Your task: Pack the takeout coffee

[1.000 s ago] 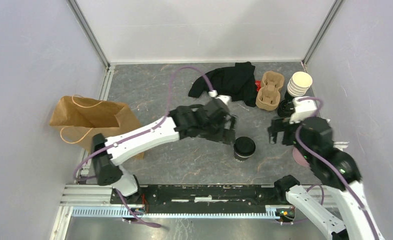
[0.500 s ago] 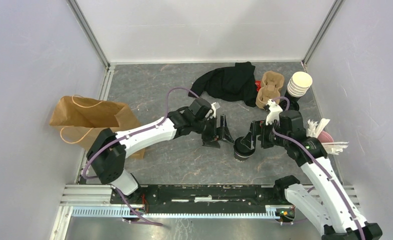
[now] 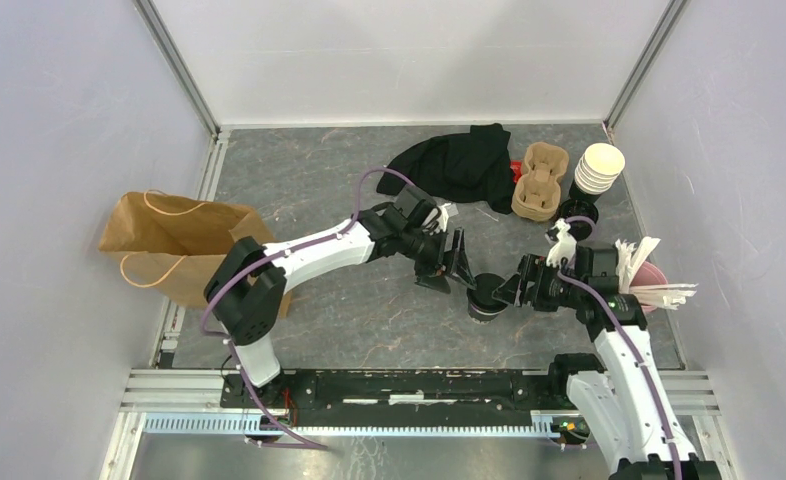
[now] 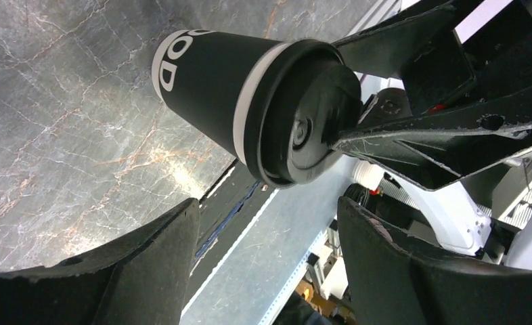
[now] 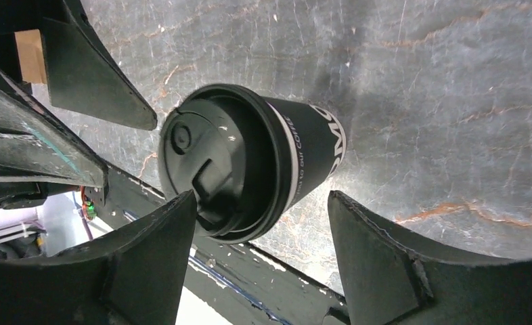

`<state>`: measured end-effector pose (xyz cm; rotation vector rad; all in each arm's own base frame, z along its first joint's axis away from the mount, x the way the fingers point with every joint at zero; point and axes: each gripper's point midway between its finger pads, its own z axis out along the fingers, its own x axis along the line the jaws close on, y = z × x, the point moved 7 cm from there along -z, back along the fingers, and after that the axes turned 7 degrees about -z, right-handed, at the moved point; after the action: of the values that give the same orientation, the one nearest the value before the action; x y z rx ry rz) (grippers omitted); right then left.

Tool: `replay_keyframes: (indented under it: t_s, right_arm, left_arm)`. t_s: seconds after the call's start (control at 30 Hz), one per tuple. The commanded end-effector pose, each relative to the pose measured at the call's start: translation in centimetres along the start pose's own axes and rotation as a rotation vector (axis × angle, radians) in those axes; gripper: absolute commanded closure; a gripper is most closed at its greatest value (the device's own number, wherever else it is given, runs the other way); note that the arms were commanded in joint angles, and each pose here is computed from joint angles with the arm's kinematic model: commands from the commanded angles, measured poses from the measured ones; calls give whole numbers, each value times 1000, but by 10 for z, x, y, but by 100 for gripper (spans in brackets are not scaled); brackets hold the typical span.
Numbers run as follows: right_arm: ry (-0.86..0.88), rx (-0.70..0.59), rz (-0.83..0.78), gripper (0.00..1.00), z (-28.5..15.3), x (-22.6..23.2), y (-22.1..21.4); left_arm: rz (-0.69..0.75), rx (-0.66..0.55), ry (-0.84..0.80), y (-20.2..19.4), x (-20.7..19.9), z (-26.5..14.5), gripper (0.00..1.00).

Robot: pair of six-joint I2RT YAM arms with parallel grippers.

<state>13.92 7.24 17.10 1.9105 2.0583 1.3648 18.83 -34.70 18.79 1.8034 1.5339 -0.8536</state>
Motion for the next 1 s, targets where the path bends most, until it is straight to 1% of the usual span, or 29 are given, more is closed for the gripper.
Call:
replay_keyframes:
  t_s: [0.0, 0.13, 0.33, 0.43, 0.6, 0.8, 0.97]
  right_arm:
    - [88, -33, 10, 24, 8, 0, -4]
    - [191, -76, 15, 26, 15, 5, -8]
    - [281, -121, 55, 36, 29, 3, -18]
    - [329, -135, 83, 39, 36, 1, -23]
    - [359, -136, 124, 42, 44, -2, -29]
    - [345, -116, 115, 42, 44, -3, -27]
    - [339, -122, 115, 42, 43, -2, -23]
  left_arm:
    - [87, 56, -50, 3, -7, 2, 20]
    - [90, 74, -41, 3, -3, 6, 21]
    - [93, 72, 4, -3, 7, -1, 27]
    - [78, 50, 14, -2, 14, -11, 30]
    - [51, 26, -1, -2, 20, -22, 34]
    - [34, 7, -30, -8, 18, -29, 41]
    - [-6, 20, -36, -14, 24, -28, 47]
